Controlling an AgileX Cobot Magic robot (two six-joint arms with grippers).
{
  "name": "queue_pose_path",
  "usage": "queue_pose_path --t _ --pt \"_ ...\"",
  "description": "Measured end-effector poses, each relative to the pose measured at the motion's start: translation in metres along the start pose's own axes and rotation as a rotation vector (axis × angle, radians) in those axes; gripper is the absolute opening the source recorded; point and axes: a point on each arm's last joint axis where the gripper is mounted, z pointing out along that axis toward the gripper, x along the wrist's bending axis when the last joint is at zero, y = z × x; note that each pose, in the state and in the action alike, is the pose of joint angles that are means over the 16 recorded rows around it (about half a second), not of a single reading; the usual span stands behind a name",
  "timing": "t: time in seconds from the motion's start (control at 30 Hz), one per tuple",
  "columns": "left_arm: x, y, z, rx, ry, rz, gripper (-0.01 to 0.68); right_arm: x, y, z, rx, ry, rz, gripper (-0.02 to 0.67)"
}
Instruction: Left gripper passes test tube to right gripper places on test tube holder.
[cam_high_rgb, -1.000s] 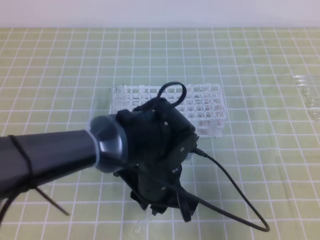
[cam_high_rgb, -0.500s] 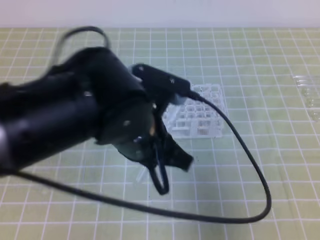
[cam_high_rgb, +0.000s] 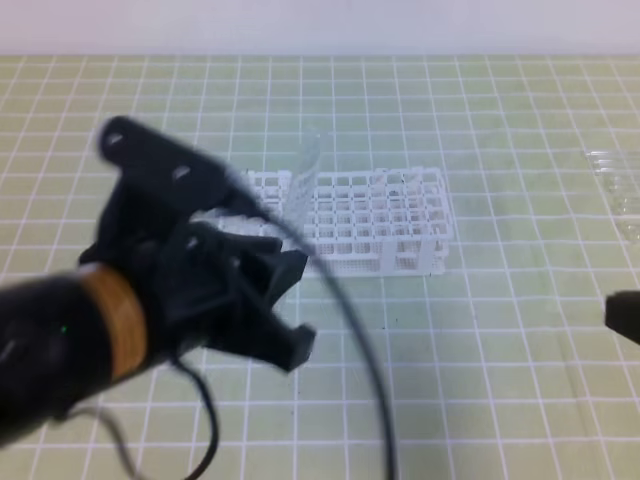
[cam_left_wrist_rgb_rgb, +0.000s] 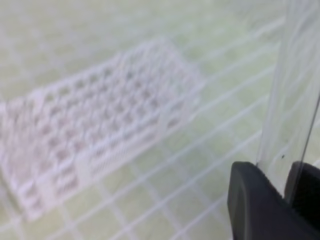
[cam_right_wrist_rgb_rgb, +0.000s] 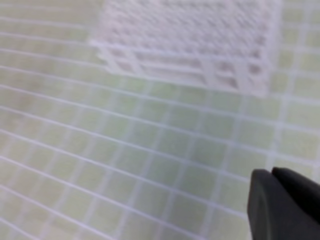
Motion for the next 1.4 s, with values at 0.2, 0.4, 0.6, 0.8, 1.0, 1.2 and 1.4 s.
queue_pose_path --t 0.2,0.4,0.6,0.8,1.0,1.2,1.4 --pt "-0.002 -0.016 -0.015 -0.155 -0.094 0.023 0.01 0.011 0.014 -0.006 -0.099 0.091 -0.047 -0.016" --pt "-0.005 -0.024 -0.022 -0.232 -0.163 0.055 0.01 0.021 0.027 -0.013 -0.194 0.171 -0.09 -0.016" --pt "-0.005 -0.024 -0.034 -0.286 -0.187 0.073 0.017 0.025 0.032 -0.016 -0.246 0.215 -0.107 -0.016" --pt "0.001 -0.034 -0.057 -0.341 -0.189 0.063 0.01 0.027 0.034 -0.016 -0.263 0.233 -0.103 -0.016" --pt "0.007 -0.053 -0.076 -0.386 -0.197 0.068 0.01 0.027 0.035 -0.016 -0.273 0.239 -0.106 -0.016" --pt "0.008 -0.065 -0.078 -0.398 -0.208 0.099 0.004 0.027 0.039 -0.012 -0.294 0.266 -0.12 -0.016" --pt "0.01 -0.061 -0.067 -0.4 -0.202 0.112 0.023 0.029 0.049 -0.003 -0.324 0.314 -0.154 -0.016"
